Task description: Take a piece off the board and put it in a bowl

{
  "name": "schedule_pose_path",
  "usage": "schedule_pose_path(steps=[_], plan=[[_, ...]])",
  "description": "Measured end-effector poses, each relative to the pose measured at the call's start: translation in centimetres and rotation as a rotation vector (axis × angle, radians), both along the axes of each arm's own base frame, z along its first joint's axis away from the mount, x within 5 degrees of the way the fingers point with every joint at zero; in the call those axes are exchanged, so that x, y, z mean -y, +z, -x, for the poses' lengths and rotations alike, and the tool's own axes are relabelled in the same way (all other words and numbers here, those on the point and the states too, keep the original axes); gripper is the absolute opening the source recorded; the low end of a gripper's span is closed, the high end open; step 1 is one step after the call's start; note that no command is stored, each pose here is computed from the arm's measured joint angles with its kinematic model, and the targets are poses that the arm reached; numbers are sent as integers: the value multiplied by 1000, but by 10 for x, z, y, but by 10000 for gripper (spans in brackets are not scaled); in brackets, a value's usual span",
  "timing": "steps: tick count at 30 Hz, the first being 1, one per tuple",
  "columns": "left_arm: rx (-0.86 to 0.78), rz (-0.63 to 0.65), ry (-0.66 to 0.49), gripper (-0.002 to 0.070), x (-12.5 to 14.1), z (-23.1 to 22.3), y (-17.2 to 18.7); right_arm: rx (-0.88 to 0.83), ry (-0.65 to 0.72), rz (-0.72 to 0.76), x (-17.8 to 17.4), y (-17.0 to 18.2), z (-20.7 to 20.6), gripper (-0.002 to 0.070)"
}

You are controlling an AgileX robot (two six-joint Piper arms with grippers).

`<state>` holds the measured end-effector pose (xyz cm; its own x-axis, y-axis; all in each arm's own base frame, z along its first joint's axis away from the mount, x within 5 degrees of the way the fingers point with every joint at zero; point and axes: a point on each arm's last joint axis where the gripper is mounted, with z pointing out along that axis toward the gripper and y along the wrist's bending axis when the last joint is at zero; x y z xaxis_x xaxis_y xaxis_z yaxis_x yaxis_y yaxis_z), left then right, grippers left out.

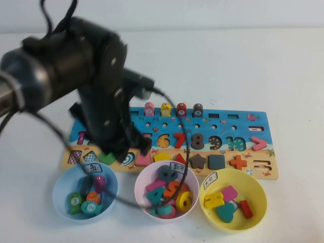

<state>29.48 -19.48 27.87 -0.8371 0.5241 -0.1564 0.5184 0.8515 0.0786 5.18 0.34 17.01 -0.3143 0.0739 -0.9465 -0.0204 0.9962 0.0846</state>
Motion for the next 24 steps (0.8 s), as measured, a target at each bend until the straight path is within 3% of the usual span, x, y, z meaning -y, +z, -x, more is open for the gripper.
schedule_pose_path(steps=[4, 7, 14, 20, 24], plan=[[-46, -34, 43, 192, -28, 39, -13, 0, 0, 0, 0, 0, 0, -18], [12, 2, 42, 192, -41, 57, -21, 0, 0, 0, 0, 0, 0, -18], [76, 52, 59, 211, -57, 63, -51, 0, 0, 0, 0, 0, 0, -18], [129, 58, 118, 488, -75, 49, -53, 0, 0, 0, 0, 0, 0, -18], [135, 55, 126, 536, -79, 48, -51, 0, 0, 0, 0, 0, 0, -18]])
